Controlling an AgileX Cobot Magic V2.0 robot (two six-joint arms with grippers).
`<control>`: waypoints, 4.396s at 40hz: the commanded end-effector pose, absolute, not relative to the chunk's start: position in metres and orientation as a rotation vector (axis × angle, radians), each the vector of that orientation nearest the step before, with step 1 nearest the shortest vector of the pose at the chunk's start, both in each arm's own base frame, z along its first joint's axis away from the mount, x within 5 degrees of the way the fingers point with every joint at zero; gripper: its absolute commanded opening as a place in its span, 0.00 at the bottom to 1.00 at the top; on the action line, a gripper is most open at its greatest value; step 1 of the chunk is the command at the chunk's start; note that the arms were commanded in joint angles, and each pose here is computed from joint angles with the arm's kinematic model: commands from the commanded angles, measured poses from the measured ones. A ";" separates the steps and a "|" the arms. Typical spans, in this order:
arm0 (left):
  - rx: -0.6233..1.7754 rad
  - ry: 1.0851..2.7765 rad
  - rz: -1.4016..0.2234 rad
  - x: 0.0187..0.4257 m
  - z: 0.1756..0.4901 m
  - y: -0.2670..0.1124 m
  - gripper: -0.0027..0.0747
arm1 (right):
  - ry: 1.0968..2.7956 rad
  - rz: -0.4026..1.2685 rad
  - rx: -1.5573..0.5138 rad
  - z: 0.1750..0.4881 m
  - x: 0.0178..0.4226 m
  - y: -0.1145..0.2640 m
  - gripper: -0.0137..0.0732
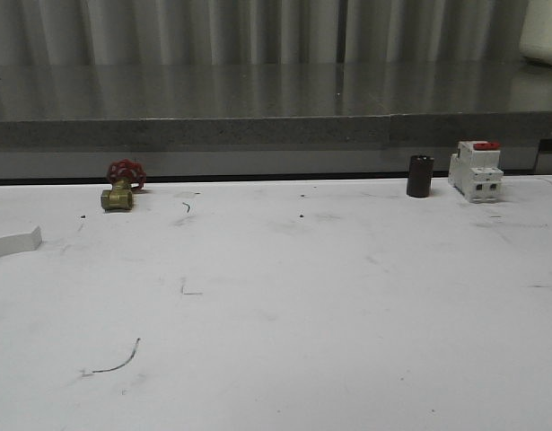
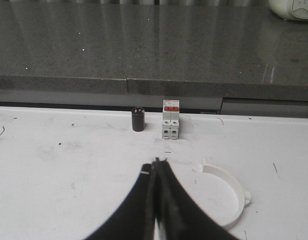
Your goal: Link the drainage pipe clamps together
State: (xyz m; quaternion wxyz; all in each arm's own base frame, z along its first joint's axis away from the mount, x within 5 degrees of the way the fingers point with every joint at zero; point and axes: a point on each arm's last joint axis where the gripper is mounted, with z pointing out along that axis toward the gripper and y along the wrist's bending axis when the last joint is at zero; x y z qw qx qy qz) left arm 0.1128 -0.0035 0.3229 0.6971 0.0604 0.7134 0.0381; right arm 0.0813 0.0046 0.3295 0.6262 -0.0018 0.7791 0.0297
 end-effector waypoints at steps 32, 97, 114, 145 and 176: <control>0.060 1.944 -0.012 0.178 0.335 -0.007 0.78 | 1.699 0.046 -0.005 0.346 0.083 0.003 0.02; 0.031 2.853 -0.091 0.355 0.181 0.007 0.16 | 1.699 0.046 -0.005 0.346 0.083 0.003 0.02; 0.055 2.887 -0.229 0.368 0.223 -0.033 0.06 | 1.699 0.046 -0.005 0.346 0.083 0.003 0.02; -0.165 2.829 -0.212 0.367 0.206 -0.184 0.06 | 1.699 0.046 -0.005 0.346 0.083 0.003 0.02; -0.290 2.841 -0.291 0.374 0.186 -0.191 0.11 | 1.699 0.046 -0.005 0.346 0.083 0.003 0.02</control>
